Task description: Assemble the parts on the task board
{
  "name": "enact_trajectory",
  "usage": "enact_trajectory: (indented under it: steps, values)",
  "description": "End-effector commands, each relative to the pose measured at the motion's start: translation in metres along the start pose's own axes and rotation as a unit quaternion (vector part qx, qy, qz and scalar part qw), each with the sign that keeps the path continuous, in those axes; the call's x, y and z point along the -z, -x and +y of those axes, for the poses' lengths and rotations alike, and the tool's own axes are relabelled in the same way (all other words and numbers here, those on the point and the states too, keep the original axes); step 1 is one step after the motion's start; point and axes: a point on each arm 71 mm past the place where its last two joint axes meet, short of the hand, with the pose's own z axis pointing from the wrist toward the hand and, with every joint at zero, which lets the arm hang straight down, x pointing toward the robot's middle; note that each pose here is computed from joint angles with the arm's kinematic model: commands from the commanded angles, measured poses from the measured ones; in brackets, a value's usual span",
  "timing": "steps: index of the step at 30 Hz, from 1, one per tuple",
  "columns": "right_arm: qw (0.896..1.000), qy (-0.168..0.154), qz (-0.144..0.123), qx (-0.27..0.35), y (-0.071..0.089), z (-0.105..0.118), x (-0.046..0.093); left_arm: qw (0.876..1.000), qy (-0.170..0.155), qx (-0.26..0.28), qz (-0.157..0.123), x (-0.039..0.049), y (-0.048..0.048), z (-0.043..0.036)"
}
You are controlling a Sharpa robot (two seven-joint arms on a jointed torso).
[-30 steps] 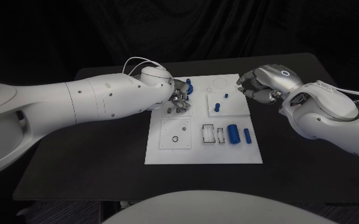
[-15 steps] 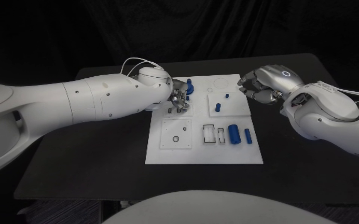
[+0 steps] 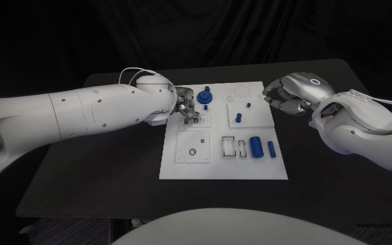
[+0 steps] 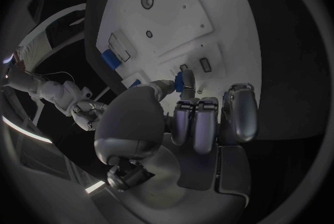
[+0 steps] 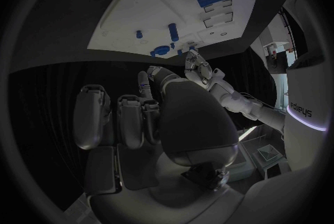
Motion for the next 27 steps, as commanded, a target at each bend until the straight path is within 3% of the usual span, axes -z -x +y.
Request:
enact_trajectory:
  steps: [1,14,27]
  values:
    - [1.000,-0.011,0.007,0.003,0.000,-0.002,0.000,0.998,0.023,0.051,-0.016,0.0032,0.0000,0.0046]
    - [1.000,-0.015,0.016,0.006,-0.001,-0.002,0.000,0.995,0.033,0.081,-0.046,0.0094,-0.0026,0.0137]
    - [1.000,-0.016,0.022,0.007,-0.002,-0.002,0.000,0.992,0.024,0.108,-0.066,0.0054,-0.0214,0.0162]
